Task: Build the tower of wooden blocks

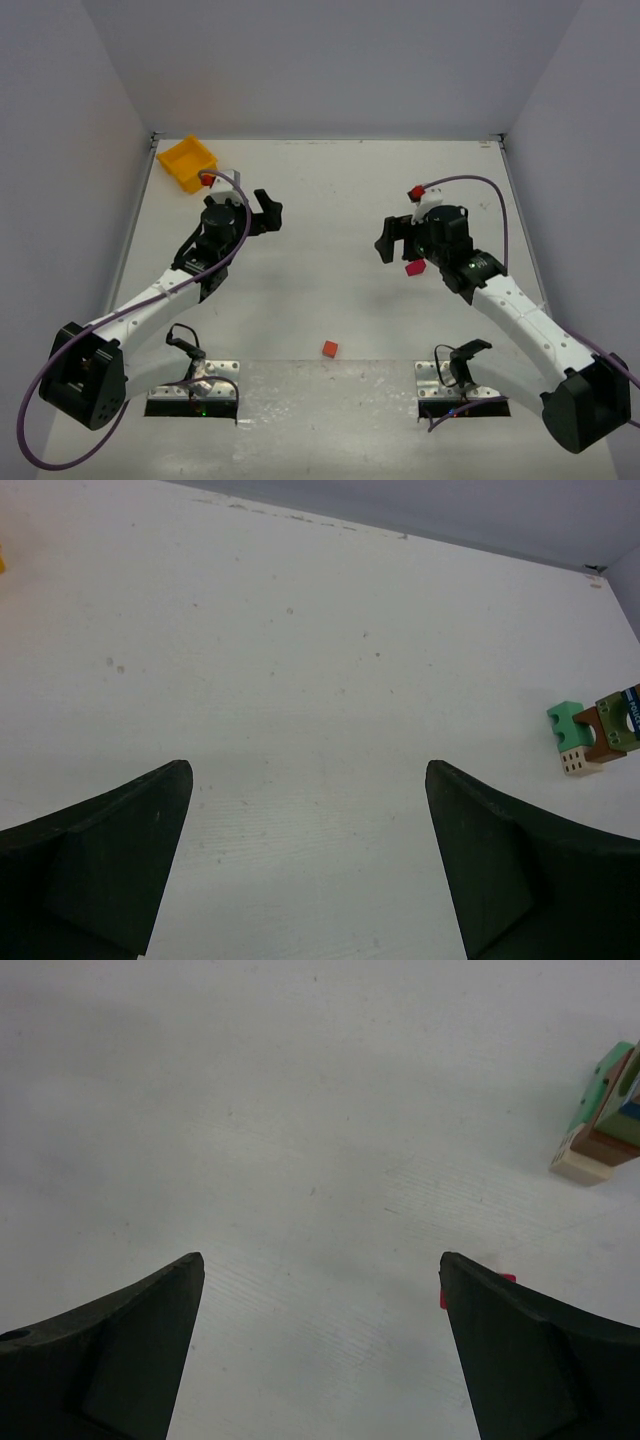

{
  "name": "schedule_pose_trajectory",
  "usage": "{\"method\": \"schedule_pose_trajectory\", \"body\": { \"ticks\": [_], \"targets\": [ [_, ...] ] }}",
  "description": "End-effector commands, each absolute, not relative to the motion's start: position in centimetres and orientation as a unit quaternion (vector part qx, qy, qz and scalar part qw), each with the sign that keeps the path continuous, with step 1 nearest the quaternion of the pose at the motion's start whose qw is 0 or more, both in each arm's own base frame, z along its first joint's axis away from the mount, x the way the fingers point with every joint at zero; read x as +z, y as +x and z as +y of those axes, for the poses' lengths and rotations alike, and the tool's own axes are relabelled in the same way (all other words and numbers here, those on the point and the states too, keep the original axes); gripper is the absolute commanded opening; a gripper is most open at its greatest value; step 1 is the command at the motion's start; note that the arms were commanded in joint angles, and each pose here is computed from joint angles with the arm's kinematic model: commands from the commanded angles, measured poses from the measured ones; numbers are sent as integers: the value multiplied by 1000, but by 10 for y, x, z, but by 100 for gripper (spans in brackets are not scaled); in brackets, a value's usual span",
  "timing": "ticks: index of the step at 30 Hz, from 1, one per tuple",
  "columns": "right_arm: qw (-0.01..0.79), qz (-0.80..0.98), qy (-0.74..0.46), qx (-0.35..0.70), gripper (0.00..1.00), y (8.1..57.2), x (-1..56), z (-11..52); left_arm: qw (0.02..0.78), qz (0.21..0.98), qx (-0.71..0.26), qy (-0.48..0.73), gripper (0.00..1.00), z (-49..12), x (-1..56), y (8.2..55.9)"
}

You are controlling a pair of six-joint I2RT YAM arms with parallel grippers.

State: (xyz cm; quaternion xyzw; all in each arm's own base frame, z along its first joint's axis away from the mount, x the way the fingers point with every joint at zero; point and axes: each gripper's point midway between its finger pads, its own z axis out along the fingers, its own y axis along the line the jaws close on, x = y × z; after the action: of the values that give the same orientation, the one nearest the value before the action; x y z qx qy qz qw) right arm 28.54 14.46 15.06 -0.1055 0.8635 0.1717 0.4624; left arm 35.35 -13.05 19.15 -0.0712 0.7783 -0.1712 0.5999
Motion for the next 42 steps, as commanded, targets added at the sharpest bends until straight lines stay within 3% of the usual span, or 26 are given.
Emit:
{"method": "schedule_pose_trajectory", "body": {
  "ticks": [1,10,16,22,32,42],
  "targets": [
    [460,869,-69,165,99,284,141,139,617,759,-193,-74,100,-133,208,352],
    [410,872,-143,224,99,257,116,170,613,763,-192,-72,100,-135,205,355],
    [352,802,-392,281,99,183,105,246,613,763,-194,-69,100,-136,206,355],
    [291,762,-512,269,99,123,80,281,615,761,-195,-72,100,-134,207,352],
    [227,773,-547,227,99,77,41,300,618,757,-197,-75,100,-133,209,349],
    [245,786,-536,185,92,85,18,305,621,753,-203,-75,100,-133,211,347]
  ]
}}
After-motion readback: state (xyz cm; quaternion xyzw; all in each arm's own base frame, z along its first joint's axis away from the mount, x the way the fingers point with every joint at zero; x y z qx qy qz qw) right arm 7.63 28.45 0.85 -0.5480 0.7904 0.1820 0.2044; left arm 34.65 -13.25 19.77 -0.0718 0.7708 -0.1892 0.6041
